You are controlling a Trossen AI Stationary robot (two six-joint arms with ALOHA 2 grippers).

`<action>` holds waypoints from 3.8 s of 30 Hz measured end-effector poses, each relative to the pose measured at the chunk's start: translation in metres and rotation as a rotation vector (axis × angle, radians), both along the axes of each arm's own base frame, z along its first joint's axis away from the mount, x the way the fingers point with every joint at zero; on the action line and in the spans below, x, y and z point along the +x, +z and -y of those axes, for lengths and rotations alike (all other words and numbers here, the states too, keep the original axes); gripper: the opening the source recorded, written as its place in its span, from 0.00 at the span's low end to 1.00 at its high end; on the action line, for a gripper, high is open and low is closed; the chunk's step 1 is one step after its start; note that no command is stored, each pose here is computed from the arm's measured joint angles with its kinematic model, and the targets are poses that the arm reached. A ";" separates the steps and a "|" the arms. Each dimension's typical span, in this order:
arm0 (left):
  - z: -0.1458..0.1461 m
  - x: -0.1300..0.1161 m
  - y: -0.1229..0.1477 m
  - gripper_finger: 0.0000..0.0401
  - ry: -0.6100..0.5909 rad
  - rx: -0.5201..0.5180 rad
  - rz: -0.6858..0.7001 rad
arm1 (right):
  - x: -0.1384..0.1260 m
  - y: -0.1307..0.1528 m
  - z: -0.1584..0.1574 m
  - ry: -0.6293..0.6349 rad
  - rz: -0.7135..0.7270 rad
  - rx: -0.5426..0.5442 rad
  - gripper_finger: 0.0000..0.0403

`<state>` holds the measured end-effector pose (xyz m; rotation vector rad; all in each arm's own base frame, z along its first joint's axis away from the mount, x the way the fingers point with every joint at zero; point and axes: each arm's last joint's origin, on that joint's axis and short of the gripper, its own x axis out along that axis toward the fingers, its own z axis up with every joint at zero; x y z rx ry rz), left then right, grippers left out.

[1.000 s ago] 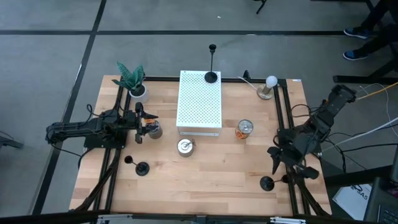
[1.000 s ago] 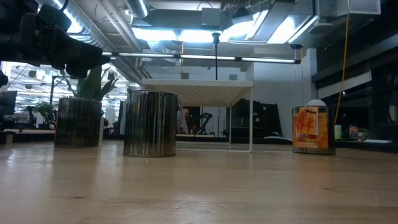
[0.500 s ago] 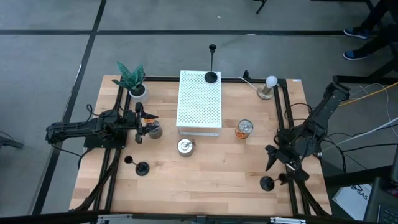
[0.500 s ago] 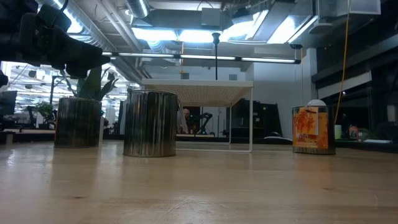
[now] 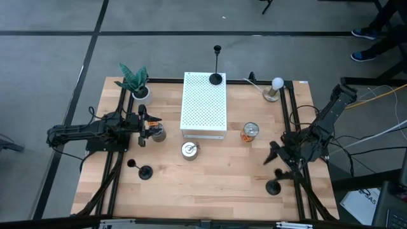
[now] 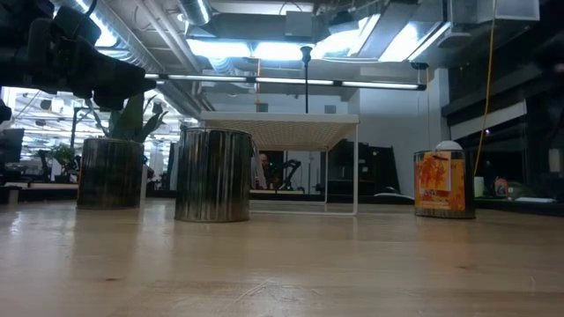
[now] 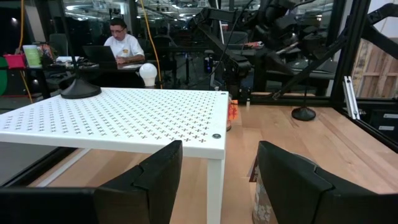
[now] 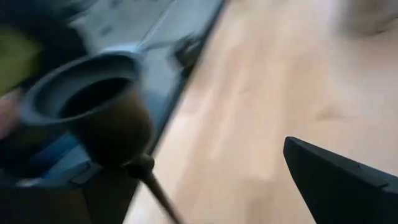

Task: Pick & Place candle stick holders
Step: Put the bottom black candle holder on the shelf

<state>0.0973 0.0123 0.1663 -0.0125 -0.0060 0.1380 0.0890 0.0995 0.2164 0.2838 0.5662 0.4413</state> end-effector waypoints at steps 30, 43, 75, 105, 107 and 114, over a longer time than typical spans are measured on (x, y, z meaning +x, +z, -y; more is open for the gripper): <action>0.000 0.000 0.000 0.52 0.000 0.000 0.000 | 0.026 -0.018 -0.010 -0.370 0.044 -0.146 0.96; 0.000 0.000 0.000 0.52 0.000 0.000 0.000 | 0.050 -0.019 0.017 -0.552 -0.108 0.108 0.96; 0.000 0.000 0.000 0.52 0.000 0.000 0.000 | 0.144 -0.036 0.017 -0.769 -0.344 0.416 0.96; 0.000 0.000 0.000 0.52 0.000 0.000 0.000 | 0.200 -0.034 0.017 -0.841 -0.528 0.566 0.96; 0.000 0.000 0.000 0.52 0.000 0.000 0.000 | 0.200 -0.034 0.017 -0.840 -0.527 0.563 0.96; 0.000 0.000 0.000 0.52 0.000 0.000 0.000 | 0.198 -0.033 0.012 -0.877 -0.482 0.544 0.96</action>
